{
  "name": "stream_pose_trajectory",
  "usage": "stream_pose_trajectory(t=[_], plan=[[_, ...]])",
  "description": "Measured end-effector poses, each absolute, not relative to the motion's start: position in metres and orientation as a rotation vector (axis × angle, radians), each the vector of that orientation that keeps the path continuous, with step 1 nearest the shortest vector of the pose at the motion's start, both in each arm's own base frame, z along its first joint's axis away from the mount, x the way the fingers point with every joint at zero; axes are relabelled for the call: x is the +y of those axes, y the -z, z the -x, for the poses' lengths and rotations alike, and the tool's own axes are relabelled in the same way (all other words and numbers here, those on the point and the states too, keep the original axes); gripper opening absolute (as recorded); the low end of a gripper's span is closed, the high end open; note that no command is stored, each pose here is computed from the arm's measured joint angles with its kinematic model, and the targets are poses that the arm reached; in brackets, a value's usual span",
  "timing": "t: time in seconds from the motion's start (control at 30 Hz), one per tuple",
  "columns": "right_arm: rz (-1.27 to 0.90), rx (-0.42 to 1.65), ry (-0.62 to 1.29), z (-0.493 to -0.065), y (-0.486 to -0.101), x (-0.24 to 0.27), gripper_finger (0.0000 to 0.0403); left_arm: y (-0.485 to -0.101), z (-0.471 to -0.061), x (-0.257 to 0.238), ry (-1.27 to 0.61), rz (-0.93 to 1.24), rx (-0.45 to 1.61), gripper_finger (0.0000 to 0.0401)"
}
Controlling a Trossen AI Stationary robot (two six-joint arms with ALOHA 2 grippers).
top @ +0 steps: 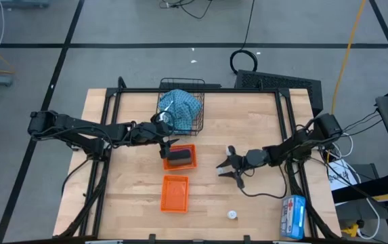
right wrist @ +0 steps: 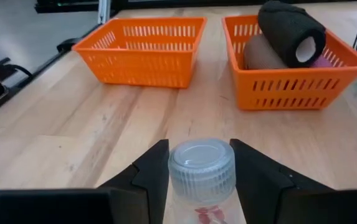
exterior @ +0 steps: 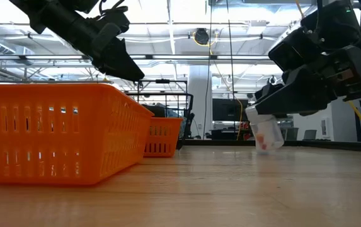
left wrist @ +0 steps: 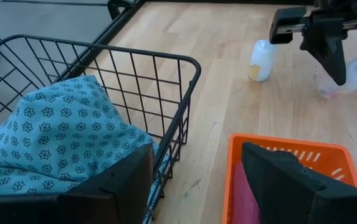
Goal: Pick & Place Medicine items
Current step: Move the right white medicine bottle to the middle of the table
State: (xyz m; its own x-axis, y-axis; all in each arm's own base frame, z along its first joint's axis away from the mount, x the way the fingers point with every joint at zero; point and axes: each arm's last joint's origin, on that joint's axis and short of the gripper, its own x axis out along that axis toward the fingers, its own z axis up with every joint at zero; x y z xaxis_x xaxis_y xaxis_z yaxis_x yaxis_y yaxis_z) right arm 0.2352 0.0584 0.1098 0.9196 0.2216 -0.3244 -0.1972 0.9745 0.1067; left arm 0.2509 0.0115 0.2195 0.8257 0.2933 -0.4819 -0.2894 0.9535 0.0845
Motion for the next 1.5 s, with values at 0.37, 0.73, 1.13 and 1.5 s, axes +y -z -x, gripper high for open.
stream_pose_trajectory(t=[0.37,0.73,1.13,1.5], plan=[[-0.081,0.362,-0.213,-0.2349,-0.1073,0.0585,0.0150,-0.2196,-0.2508,0.0115,-0.310,-0.005,0.512,0.0248],[-0.061,0.373,-0.218,-0.2343,-0.1058,0.0583,0.0170,-0.2196,-0.2508,0.0115,-0.313,0.003,0.511,0.0248],[-0.060,0.379,-0.218,-0.2339,-0.1051,0.0582,0.0168,-0.2195,-0.2508,0.0115,-0.313,0.005,0.511,0.0248],[-0.082,0.383,-0.212,-0.2339,-0.1050,0.0581,0.0202,-0.2195,-0.2508,0.0115,-0.313,0.007,0.511,0.0248]])
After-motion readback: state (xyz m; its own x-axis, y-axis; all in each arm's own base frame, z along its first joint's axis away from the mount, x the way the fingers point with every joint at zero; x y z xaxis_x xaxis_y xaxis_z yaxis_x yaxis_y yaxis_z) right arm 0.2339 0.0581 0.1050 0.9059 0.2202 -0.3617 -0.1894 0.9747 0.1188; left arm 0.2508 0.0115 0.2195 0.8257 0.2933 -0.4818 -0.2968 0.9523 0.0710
